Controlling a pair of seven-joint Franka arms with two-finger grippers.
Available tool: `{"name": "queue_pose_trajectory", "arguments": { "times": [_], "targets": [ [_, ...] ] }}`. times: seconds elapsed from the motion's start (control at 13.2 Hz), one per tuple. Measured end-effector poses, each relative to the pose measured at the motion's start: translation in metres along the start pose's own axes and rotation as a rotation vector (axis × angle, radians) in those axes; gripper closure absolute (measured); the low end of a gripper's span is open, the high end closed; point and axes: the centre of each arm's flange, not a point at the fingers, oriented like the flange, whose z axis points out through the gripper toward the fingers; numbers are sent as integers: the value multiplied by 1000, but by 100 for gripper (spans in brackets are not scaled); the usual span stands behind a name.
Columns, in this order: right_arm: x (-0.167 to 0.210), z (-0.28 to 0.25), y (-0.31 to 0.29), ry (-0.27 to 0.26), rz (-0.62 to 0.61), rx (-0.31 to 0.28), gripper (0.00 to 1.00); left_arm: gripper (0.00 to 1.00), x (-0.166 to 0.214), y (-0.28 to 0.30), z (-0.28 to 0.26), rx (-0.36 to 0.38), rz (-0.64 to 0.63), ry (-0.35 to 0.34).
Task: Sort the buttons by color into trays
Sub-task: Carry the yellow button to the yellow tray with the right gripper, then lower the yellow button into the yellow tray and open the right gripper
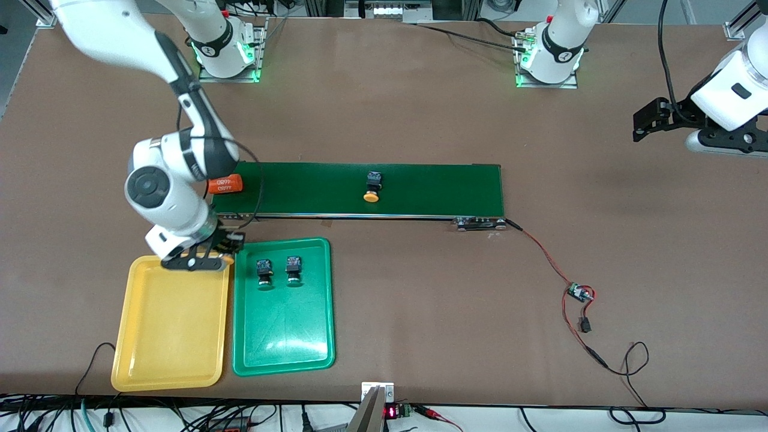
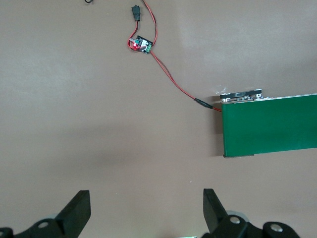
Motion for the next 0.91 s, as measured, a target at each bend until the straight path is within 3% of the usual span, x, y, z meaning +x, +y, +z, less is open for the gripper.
{"name": "queue_pose_trajectory", "arguments": {
  "times": [0.53,0.91],
  "targets": [
    [20,62,166,-33,-76,-6,57,0,0,0,0,0,0,0],
    [30,78,165,-25,-80,4,57,0,0,0,0,0,0,0]
  ]
}}
